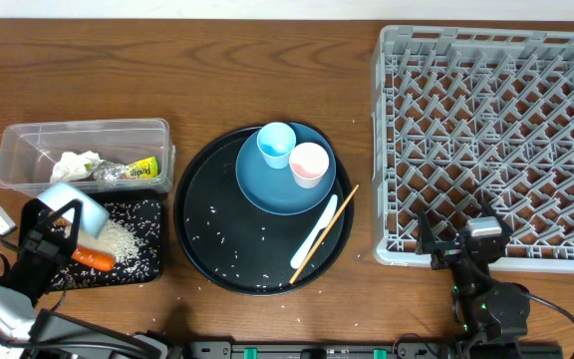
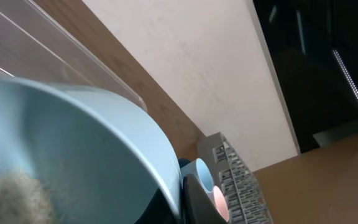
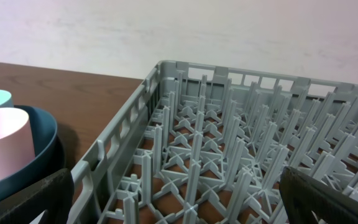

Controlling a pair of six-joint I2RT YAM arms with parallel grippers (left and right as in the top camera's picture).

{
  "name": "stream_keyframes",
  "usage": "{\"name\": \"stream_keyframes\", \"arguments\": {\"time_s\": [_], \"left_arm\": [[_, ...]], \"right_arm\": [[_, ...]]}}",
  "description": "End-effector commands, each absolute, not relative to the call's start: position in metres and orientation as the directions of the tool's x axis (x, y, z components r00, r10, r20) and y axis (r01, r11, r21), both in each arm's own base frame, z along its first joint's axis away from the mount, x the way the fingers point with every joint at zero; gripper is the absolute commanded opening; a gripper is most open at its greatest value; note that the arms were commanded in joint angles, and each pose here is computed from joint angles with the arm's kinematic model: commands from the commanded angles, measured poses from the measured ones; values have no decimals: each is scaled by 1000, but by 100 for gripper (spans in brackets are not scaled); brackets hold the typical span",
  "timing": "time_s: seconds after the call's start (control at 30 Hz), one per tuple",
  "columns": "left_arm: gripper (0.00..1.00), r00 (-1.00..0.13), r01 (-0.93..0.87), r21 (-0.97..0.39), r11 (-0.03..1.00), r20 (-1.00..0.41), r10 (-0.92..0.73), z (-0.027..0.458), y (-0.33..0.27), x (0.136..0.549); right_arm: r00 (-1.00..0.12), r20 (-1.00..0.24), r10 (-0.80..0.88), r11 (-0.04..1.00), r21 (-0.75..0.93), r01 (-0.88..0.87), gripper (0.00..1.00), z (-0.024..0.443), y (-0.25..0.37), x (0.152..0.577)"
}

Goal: Sort waste into correct bins and load items into the dishwasher rack
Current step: 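Tilt the bowl with the left gripper to pour rice onto the black tray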

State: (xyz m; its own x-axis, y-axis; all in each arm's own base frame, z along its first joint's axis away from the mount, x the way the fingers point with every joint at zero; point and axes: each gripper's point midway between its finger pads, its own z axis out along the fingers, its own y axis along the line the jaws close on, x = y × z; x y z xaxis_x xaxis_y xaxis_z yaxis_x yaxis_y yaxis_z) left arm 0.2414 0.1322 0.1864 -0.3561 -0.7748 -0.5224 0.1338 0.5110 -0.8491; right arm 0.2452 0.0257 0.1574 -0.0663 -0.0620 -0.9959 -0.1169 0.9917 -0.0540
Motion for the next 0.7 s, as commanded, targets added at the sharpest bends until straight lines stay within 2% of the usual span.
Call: {"name": "stream_keyframes", "arguments": {"time_s": [0.0,0.03,0.13,0.2,0.23,0.3,0.33,0.4,0.5,0.6,0.67], "left_arm": [[6,-358,164,-851,499,-523,-774,196,129,244],[6,-362,158,-860,484,-507,-782,196,128,244],[6,-357,196,-813,548,-579,-733,197,126,247],[6,-378,156,-874,460,-483,-790,197,127,247],[6,-376,159,-870,468,-491,-786,199,125,247],[6,-360,185,-802,568,-593,-720,197,126,247],[6,-365,167,-813,557,-576,-731,194,129,248],[6,-385,140,-895,424,-444,-809,197,128,249],[7,-381,178,-822,541,-565,-732,192,125,251],[6,-393,161,-878,450,-475,-787,193,126,252],[6,-387,179,-840,513,-539,-748,190,126,253]], "right_arm": [[-69,-995,-71,991,-62,-116,99,156,25,245],[-69,-995,-71,991,-62,-116,99,156,25,245],[-69,-995,-71,991,-62,-116,99,156,25,245],[-69,-995,-71,991,-62,-116,99,156,25,245],[-69,-995,-71,991,-62,-117,99,156,25,245],[-70,-995,-71,991,-62,-117,99,156,25,245],[-69,-995,-71,991,-62,-116,99,156,25,245],[-69,-995,-71,991,-62,-116,99,156,25,245],[-70,-995,-71,991,-62,-116,99,156,25,245],[-70,-995,-71,991,-62,-117,99,156,25,245],[-70,-995,-71,991,-62,-116,99,156,25,245]]}}
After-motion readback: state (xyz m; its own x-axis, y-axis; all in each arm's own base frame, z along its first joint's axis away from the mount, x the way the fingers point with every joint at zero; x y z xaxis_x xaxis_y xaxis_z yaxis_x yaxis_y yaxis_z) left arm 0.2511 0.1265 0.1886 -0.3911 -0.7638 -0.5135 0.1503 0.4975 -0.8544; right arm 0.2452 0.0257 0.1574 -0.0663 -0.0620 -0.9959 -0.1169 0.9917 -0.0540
